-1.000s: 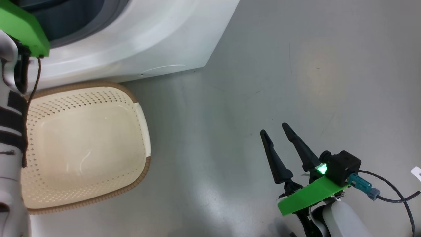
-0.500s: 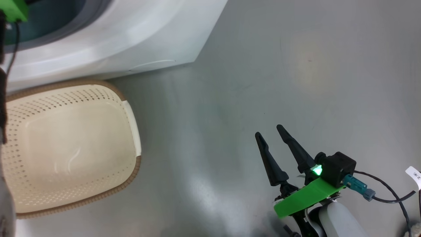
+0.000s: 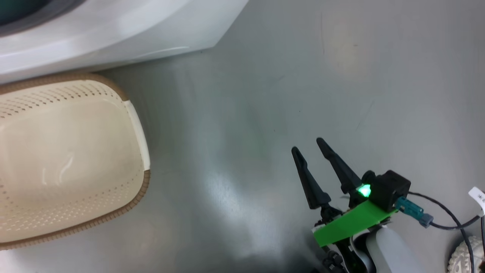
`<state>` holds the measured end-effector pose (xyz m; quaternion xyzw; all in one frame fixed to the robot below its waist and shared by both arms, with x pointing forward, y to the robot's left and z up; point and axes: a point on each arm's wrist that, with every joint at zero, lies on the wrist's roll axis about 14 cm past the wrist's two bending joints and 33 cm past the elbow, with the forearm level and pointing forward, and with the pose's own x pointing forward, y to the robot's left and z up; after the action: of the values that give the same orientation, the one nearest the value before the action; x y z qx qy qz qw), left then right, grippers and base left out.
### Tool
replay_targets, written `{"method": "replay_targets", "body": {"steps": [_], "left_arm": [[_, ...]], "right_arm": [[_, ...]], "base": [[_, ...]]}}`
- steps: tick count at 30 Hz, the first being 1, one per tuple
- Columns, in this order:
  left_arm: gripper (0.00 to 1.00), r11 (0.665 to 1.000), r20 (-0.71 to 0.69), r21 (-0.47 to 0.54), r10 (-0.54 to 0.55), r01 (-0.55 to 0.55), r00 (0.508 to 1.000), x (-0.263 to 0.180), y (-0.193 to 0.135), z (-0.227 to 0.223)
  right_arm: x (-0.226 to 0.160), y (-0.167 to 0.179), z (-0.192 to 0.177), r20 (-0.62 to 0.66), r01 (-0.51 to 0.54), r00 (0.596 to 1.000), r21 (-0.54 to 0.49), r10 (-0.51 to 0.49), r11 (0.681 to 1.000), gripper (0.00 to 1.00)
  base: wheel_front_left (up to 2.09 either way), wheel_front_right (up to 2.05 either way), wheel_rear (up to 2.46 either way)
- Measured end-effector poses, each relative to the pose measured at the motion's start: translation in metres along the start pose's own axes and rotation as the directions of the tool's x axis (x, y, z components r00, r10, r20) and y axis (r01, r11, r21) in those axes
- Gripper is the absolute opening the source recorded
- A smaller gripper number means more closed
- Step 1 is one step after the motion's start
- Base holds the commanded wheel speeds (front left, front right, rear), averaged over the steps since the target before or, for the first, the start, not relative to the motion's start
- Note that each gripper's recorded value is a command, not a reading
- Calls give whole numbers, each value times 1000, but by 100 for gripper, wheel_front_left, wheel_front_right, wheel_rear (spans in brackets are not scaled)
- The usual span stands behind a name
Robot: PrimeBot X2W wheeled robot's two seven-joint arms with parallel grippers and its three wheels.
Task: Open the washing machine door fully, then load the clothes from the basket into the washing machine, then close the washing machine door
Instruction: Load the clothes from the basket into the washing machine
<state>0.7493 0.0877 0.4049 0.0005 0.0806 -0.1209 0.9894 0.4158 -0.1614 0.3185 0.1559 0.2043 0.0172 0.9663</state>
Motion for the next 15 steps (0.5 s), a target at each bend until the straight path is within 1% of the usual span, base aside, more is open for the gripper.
{"method": "replay_targets", "body": {"steps": [3, 7, 11, 12, 15], "left_arm": [[0, 1000, -6, 4, 4, -4, 1000, 5, 5, -7], [0, 1000, -17, 4, -4, 5, 1000, 10, 3, -12], [0, 1000, 29, 15, -15, 15, 999, 17, 1, 1], [0, 999, 78, 20, -31, 30, 996, 19, -2, 14], [0, 998, 89, 30, -52, 50, 995, 19, -7, 17]], "right_arm": [[6, 0, -1, 0, -5, 1000, 8, 5, 1000, 100], [8, 3, -7, -17, -13, 1000, 17, 14, 1000, 100], [8, 1, -10, -25, -9, 1000, 18, 10, 1000, 100], [8, 1, -11, -28, -9, 1000, 19, 9, 1000, 100], [8, 2, -12, -30, -10, 999, 19, 11, 1000, 100]], "base": [[0, 0, 0], [0, 0, 0], [0, 0, 0], [0, 0, 0], [0, 0, 0]]}}
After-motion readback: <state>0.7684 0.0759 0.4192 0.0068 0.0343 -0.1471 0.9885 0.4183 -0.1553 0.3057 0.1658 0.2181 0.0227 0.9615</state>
